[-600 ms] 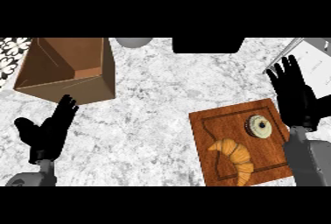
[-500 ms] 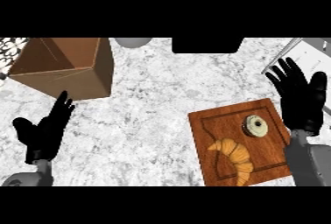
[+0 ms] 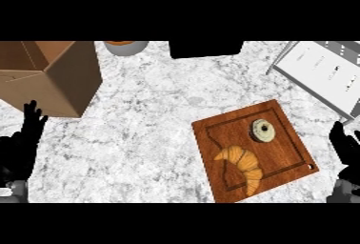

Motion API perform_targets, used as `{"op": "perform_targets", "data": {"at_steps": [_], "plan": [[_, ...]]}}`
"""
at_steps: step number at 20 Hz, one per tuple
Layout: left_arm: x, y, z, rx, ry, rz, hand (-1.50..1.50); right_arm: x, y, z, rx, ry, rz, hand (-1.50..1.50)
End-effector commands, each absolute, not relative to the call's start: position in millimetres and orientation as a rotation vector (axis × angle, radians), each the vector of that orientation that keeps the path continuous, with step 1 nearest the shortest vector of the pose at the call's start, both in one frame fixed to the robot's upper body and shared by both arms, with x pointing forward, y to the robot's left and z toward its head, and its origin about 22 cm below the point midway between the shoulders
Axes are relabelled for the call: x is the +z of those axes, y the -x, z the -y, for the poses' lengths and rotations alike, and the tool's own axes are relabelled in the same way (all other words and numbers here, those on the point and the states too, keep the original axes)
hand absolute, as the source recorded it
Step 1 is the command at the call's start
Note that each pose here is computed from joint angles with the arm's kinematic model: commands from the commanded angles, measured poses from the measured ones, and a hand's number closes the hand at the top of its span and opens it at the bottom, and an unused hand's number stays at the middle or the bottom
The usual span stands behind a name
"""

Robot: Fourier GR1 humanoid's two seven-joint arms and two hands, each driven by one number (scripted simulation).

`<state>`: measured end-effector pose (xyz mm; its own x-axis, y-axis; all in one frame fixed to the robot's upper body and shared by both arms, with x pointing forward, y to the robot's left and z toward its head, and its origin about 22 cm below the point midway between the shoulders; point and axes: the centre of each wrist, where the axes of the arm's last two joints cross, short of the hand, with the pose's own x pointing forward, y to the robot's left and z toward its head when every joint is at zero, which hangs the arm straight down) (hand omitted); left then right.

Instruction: Pick the cupcake from the cutting board and place it in the tiered basket

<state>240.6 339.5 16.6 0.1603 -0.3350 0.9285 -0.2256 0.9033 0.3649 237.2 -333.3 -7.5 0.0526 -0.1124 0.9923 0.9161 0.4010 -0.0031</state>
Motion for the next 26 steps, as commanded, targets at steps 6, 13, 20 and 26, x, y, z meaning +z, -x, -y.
{"op": "perform_targets", "data": {"at_steps": [6,13,20,26], "plan": [[36,-256,-324,-0.212,-0.479,1.518,0.0,-34,-170,272,-0.953,1.094,1.061,-1.5],[45,-264,-305,-0.241,-0.435,1.548,0.0,-41,-138,279,-0.601,0.912,0.892,-1.5],[48,-273,-298,-0.255,-0.425,1.552,0.0,10,-154,309,-0.533,0.876,0.78,-1.5],[38,-270,-298,-0.273,-0.423,1.544,0.0,62,-183,317,-0.518,0.812,0.621,-1.5]]}}
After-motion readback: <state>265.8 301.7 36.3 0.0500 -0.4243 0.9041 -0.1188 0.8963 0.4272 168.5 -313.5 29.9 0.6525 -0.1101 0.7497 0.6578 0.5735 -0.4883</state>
